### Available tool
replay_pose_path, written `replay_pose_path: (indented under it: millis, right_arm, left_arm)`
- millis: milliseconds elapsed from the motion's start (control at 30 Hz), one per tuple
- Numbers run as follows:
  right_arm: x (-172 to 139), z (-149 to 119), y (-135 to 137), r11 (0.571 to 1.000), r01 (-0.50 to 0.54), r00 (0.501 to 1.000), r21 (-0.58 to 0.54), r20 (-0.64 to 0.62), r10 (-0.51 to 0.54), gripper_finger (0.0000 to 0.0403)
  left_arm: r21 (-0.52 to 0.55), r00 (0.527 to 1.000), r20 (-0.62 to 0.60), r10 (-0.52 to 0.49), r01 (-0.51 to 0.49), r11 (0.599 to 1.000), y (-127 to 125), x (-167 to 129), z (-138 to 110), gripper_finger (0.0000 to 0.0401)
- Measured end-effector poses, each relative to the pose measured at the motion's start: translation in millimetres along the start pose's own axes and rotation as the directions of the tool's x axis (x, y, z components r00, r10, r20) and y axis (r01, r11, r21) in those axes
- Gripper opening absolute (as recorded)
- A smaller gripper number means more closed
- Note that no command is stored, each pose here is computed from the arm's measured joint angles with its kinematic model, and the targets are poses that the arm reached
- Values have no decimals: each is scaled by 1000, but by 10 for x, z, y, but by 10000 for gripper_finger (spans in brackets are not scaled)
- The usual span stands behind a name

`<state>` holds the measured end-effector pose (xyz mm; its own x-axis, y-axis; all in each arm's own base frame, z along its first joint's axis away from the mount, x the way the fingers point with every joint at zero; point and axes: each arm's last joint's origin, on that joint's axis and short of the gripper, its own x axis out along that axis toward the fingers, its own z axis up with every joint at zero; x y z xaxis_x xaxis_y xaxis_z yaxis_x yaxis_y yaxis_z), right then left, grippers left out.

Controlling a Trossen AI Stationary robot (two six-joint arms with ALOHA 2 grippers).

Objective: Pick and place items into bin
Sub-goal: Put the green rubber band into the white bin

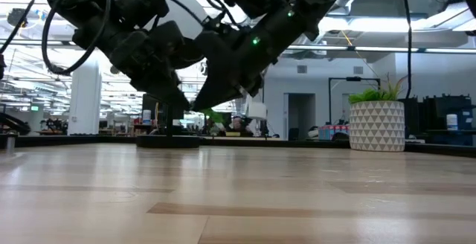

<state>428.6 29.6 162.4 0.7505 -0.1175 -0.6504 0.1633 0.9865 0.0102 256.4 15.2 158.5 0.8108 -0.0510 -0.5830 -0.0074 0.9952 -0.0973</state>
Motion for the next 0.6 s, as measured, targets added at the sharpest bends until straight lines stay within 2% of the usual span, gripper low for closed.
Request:
replay_pose_path:
  millis: [133, 267, 400, 600]
  right_arm:
    - [-36, -41, 134, 1000, -17, 1000, 23, -19, 18, 1]
    - [-44, -97, 166, 994, -3, 997, 107, -78, 11, 1]
    - [-45, -148, 178, 990, 12, 993, 142, -120, 5, 1]
    - [-46, -150, 182, 988, 13, 992, 153, -123, 6, 1]
  left_arm:
    - [40, 999, 0, -39, 38, 998, -136, 116, -46, 46]
    - [65, 998, -33, 57, -55, 996, -195, 195, -120, 61]
    - [81, 989, -69, 128, -122, 989, -200, 277, -205, 101]
    - [85, 980, -123, 155, -145, 986, -194, 394, -332, 171]
